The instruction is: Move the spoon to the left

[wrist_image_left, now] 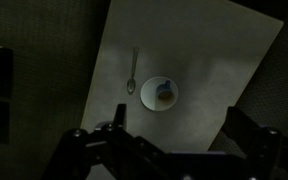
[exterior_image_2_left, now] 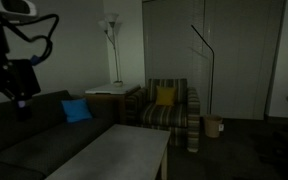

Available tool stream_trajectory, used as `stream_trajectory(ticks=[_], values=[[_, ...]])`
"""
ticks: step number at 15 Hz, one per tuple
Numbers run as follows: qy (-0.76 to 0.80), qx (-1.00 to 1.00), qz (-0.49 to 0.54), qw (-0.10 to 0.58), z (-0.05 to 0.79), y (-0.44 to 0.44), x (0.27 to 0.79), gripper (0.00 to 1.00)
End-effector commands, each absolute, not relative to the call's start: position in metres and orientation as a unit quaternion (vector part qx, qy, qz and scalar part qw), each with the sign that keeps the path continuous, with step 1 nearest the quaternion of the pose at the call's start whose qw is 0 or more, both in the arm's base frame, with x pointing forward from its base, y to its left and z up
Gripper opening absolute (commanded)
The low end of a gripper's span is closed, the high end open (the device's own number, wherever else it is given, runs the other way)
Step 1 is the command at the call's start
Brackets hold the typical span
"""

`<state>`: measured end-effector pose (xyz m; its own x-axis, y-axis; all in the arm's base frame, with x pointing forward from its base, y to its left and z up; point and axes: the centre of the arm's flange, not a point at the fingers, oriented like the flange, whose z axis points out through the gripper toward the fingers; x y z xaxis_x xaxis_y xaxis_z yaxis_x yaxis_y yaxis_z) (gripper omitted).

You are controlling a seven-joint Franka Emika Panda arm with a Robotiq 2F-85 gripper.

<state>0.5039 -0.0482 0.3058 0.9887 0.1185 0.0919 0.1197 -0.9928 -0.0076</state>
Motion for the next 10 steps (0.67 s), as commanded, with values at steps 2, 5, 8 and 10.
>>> stream_trajectory(ticks=[2, 5, 8, 10], values=[[-0.032, -0.997, -0.044, 0.051, 0.238, -0.074, 0.566, 1.00], [-0.017, -0.996, -0.026, 0.080, 0.204, -0.076, 0.589, 1.00], [-0.011, -0.996, -0.005, 0.090, 0.175, -0.077, 0.608, 1.00], [-0.006, -0.996, 0.013, 0.091, 0.155, -0.077, 0.617, 1.00]])
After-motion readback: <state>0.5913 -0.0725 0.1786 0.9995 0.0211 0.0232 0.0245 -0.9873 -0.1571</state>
